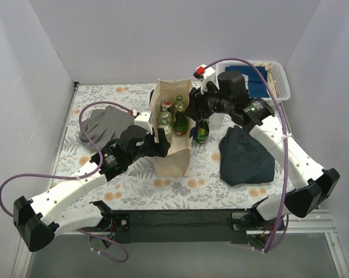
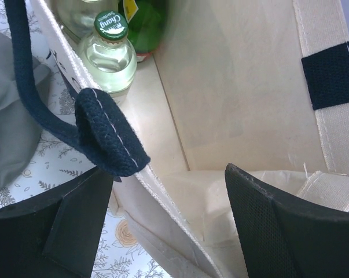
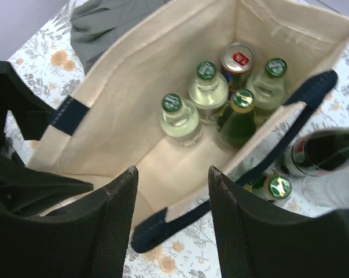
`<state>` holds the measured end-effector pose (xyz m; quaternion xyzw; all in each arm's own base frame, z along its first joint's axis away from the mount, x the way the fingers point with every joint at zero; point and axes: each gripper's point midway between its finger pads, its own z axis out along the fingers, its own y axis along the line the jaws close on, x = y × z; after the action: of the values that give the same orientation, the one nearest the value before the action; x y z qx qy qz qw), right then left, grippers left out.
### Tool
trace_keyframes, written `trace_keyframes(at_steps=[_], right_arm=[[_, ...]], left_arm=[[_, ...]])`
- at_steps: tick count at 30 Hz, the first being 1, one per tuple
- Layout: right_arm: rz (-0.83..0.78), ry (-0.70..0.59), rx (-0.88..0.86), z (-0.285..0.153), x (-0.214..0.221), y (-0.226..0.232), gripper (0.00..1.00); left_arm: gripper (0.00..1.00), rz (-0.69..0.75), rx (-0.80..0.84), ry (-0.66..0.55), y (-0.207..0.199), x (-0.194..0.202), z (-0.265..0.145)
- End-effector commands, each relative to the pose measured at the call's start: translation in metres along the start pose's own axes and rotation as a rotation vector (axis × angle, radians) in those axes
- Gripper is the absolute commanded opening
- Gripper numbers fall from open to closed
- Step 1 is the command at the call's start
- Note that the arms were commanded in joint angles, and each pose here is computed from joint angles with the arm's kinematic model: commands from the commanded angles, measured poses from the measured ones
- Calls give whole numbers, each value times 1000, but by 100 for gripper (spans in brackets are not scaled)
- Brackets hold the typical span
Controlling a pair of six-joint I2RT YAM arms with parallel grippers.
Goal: Take the beverage out of the canvas bag
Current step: Adjust the canvas bag at the center of the board.
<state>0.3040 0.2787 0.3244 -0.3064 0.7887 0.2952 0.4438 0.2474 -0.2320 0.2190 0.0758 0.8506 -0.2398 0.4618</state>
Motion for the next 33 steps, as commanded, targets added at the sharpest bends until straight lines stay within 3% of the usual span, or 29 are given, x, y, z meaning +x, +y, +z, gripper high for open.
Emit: trace_keyframes(at_steps=[1, 7, 16, 26, 33], right_arm=[[-79, -14, -17, 4, -14, 26, 58], [-124, 43, -19, 27, -1, 46, 58], [-118, 78, 47, 45, 9, 37, 58], [-102, 115, 45, 58, 21, 35, 57], [-91, 131, 42, 70, 23, 35, 57]], left_arm=[[76, -7, -34, -68, 6, -15, -7], [76, -52, -71, -125, 17, -20, -20], [76, -70, -101, -203, 29, -31, -39], [64, -13, -7, -41, 17, 10, -31], [61, 1, 79, 16, 6, 26, -35]])
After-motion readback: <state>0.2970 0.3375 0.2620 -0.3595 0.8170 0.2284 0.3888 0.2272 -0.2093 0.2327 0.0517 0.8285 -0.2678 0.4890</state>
